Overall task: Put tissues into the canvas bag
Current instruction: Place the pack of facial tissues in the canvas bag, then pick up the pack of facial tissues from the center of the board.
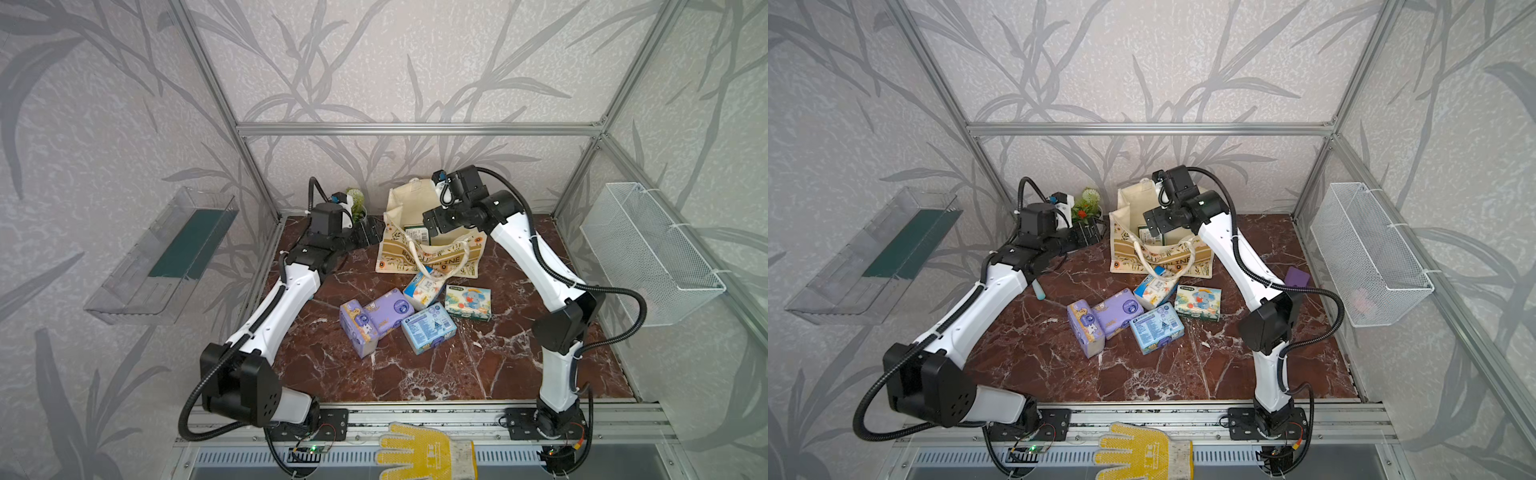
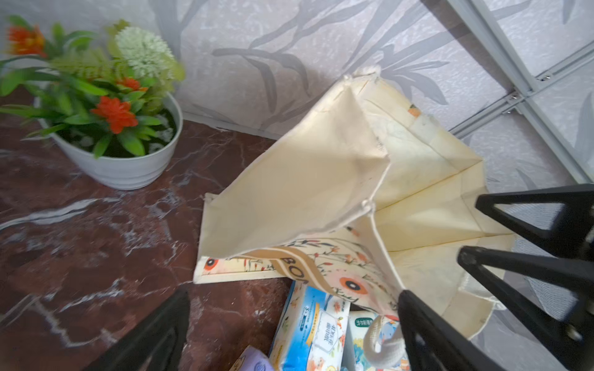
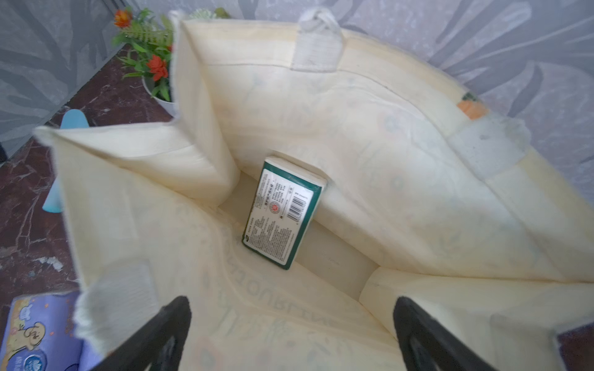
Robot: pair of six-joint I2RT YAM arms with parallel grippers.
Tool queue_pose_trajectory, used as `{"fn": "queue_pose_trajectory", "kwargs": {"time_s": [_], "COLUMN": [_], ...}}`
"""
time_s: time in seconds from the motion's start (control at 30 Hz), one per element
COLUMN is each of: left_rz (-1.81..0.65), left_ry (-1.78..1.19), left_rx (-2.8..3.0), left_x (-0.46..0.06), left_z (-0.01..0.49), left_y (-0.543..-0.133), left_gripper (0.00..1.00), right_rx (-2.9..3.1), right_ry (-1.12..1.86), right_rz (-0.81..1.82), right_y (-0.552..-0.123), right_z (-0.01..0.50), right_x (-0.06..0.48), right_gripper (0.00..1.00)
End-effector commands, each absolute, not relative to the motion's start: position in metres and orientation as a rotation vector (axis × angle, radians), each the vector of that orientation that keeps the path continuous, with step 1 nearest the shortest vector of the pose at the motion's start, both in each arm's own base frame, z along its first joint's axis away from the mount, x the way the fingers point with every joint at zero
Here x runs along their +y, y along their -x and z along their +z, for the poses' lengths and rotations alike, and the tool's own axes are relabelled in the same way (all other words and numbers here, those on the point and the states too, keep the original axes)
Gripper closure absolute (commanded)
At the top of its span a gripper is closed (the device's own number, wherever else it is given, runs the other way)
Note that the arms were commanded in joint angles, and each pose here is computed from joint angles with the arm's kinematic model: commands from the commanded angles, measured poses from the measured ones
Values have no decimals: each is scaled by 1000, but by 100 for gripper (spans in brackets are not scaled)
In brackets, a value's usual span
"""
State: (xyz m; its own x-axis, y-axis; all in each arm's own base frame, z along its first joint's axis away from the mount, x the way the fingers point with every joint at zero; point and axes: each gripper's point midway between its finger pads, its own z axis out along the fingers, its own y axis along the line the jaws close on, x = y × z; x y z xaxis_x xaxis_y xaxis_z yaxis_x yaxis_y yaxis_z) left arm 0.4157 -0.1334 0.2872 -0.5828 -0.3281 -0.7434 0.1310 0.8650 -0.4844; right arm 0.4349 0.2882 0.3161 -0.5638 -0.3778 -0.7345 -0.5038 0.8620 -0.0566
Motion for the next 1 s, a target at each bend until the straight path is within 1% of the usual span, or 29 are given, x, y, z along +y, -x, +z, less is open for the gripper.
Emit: {"fn": "queue_pose_trajectory", "kwargs": {"time_s": [0.0, 0.13, 0.23, 0.4, 0.53, 0.6, 0.73, 0.97], "left_rz": [-435, -358, -300, -183, -119, -99, -46, -29], "left_ry": [227, 347, 447, 595, 706, 740, 783, 799], "left_rx": [2121, 2110, 2114, 2123, 2127, 2125, 2126, 2118], "left_x": [-97, -60, -30, 11, 34, 42, 54, 63], "left_z": [280, 270, 262, 246, 234, 229, 225, 221], "left_y": [-399, -383, -371, -353, -341, -337, -329, -321], "left_gripper": [1, 1, 1, 1, 1, 1, 1, 1], "right_rx": [2207, 2236, 2283, 2405, 2478, 2494, 2569, 2620], "right_ry": [707, 730, 781, 959, 1047, 1090, 1123, 1155], "right_rz": [99, 216, 311, 402, 444, 437, 396, 328], "right_y": [-394, -353, -319, -261, -233, -224, -221, -220], "right_z": [323, 309, 289, 231, 189, 173, 134, 97], "right_x": [306, 346, 379, 434, 463, 475, 486, 492], "right_gripper": [2, 2, 4, 6, 8, 8, 9, 10]}}
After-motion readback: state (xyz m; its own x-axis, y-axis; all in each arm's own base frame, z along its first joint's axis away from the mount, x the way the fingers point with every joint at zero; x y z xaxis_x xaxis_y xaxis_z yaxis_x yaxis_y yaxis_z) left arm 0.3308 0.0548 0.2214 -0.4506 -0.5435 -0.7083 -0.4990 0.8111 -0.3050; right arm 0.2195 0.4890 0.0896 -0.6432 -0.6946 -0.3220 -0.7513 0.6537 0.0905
